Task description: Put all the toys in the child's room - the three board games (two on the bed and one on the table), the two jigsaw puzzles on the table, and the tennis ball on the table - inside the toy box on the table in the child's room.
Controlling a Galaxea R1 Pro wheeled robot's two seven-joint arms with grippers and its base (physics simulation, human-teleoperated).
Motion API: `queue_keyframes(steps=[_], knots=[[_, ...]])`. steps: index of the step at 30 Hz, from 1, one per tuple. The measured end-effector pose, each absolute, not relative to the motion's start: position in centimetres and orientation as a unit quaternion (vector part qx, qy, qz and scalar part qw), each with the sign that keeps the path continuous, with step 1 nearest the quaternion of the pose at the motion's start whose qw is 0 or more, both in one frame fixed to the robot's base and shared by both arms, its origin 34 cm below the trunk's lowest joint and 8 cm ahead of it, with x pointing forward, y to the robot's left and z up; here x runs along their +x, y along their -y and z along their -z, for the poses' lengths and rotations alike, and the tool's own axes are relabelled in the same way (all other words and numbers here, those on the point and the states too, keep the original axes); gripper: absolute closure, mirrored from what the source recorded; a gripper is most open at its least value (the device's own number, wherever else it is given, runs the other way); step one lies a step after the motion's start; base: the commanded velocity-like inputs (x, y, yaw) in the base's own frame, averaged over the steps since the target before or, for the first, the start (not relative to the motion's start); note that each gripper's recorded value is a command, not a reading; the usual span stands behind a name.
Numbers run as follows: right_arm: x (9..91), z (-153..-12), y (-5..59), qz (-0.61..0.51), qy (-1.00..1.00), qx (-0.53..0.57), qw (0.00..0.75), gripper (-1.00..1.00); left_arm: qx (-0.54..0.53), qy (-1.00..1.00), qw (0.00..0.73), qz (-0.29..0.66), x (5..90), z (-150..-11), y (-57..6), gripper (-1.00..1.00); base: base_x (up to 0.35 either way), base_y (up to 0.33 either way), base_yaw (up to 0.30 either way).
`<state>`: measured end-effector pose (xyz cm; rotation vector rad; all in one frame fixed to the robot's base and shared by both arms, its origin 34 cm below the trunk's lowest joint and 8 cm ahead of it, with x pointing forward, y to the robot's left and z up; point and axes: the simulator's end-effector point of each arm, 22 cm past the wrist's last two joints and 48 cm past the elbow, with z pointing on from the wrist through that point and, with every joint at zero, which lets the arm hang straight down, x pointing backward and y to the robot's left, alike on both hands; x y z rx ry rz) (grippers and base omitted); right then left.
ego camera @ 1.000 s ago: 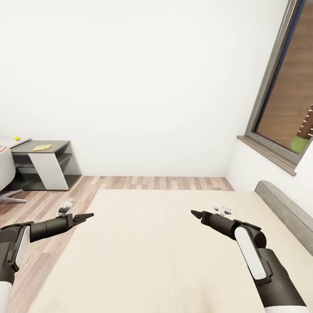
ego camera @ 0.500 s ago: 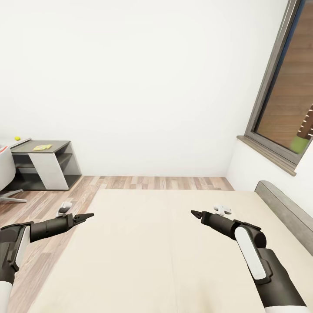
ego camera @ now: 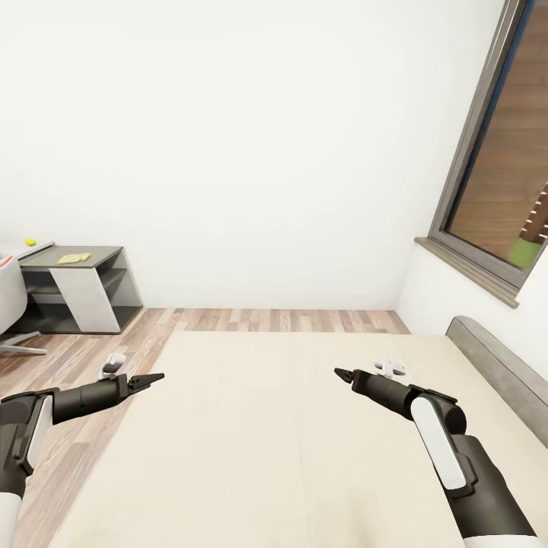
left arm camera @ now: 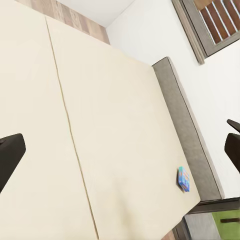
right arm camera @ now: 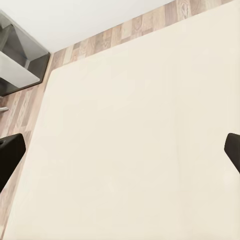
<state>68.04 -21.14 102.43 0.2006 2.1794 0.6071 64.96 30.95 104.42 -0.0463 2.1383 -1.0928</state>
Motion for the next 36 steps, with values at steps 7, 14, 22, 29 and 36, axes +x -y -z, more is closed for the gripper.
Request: queue_keyframes(steps=[7,14,22,29,36], knots=[[68.03,-102.44,21.16,-0.243,-0.87,0.08,0.421,-1.0,-0.018,-0.83,0.361,0.424,64.94,-104.42,-30.94,-1.0,0.0,0.0,0.0],[68.01,-102.52,21.17,-0.243,-0.87,0.08,0.422,-1.0,-0.017,-0.83,0.362,0.425,64.95,-104.53,-30.93,-1.0,0.0,0.0,-0.085],[68.01,-102.64,21.12,-0.243,-0.869,0.08,0.423,-1.0,-0.017,-0.829,0.363,0.425,64.93,-104.63,-30.94,-1.0,0.0,0.0,-0.067],[68.01,-102.65,21.11,-0.243,-0.869,0.08,0.423,-1.0,-0.017,-0.829,0.363,0.425,64.92,-104.63,-30.94,-1.0,0.0,0.0,-0.01],[68.0,-102.65,21.11,-0.243,-0.869,0.08,0.423,-1.0,-0.017,-0.829,0.363,0.425,64.93,-104.64,-30.94,-1.0,0.0,0.0,-0.003]])
